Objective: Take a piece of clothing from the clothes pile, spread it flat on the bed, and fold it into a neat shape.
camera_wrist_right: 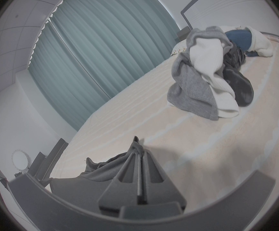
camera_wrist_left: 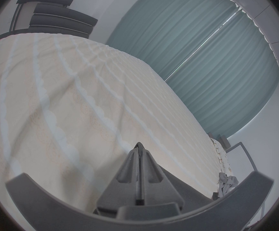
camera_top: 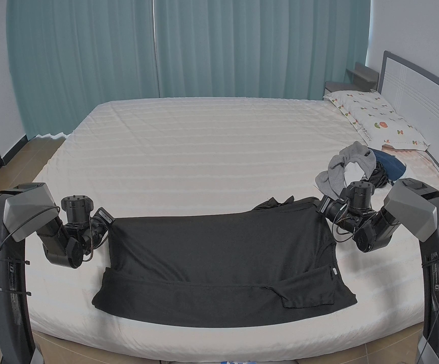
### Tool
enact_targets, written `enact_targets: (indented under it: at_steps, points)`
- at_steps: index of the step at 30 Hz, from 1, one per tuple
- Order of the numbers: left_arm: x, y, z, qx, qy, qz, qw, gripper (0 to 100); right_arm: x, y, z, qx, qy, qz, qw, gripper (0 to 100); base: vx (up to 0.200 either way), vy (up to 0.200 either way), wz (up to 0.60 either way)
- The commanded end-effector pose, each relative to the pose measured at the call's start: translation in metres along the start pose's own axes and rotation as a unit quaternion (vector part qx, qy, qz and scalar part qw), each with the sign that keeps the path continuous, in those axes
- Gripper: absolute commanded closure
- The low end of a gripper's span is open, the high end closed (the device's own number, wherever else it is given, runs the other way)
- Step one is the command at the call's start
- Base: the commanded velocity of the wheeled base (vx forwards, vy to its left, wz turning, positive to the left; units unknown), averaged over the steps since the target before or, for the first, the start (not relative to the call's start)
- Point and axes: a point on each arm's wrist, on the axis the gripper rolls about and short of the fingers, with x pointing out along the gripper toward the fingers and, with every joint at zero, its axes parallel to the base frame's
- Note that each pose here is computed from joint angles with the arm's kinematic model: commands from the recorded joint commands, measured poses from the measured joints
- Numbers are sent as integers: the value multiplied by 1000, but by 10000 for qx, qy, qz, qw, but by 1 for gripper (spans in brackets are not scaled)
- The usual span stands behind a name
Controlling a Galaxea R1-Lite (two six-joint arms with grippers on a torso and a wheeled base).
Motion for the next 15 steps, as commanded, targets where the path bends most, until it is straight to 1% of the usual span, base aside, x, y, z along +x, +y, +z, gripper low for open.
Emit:
enact_targets:
  at_steps: [1,11,14,15]
  points:
    - [-1,-1,1,-2,-20,-12,10000,100,-6,4,1,-14,20,12,10000,100,0,0,0]
    - [-3,-3,6,-13,-77,-43,10000,100,-13,13,8,-15,-65,240,9997,100,0,0,0]
    - [-3,-3,5,-13,-66,-42,10000,100,-14,10,4,-15,-27,216,9998,100,0,0,0]
    - [-3,-3,6,-13,-77,-43,10000,100,-14,12,7,-13,-65,241,9997,100,0,0,0]
